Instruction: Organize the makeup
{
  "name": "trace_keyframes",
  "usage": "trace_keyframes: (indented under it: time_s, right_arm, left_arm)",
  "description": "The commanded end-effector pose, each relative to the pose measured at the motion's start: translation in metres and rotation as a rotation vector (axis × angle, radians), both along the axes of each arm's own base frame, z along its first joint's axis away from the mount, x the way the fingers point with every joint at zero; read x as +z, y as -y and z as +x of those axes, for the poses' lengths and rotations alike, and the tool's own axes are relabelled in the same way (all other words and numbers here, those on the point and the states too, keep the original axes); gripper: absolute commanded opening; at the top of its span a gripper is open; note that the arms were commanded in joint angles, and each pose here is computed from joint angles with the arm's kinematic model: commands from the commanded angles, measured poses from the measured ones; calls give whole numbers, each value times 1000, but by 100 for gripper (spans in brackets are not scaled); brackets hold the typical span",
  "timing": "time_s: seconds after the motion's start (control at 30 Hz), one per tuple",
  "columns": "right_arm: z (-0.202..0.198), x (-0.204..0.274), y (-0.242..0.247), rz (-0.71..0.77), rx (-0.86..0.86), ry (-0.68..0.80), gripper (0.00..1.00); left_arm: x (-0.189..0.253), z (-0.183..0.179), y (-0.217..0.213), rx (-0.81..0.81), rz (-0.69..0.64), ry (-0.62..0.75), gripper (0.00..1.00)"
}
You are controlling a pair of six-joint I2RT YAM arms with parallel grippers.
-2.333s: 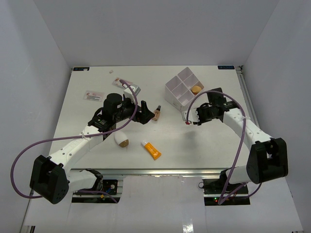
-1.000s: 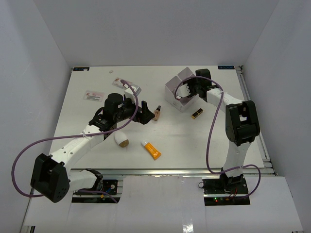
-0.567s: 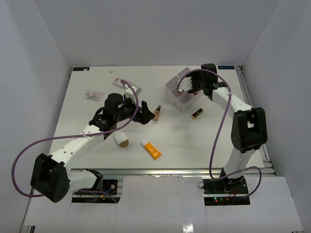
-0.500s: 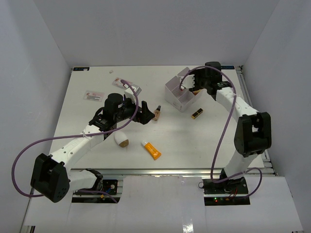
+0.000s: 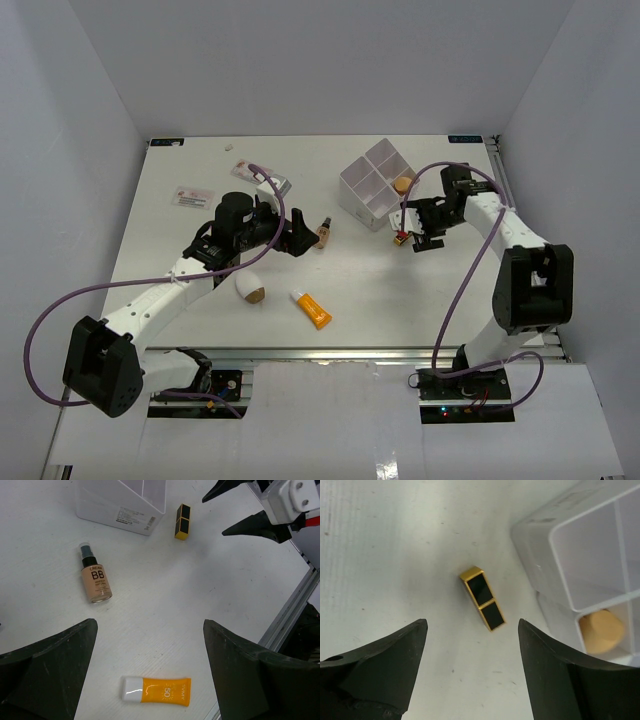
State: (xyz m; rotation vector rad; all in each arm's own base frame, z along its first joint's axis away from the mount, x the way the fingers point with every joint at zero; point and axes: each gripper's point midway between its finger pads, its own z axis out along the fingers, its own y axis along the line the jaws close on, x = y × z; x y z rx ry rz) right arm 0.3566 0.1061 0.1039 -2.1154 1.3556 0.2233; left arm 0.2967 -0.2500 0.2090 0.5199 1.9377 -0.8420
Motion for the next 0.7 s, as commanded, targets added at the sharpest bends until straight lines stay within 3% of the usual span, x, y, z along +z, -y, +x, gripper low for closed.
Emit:
trace_keyframes:
  time_s: [0.0,0.4,0.67]
  right_arm:
    - [7,-3,-7,-4,88,-44,80]
    - [45,-44,-14,-113,77,-71,74]
    - [44,-61,-6,-168,69,-117,61]
  left_arm:
    - [18,1,3,-14,-25,43,98]
    - [19,1,3,-15,-24,44,98]
    - [18,1,3,-16,-24,43,98]
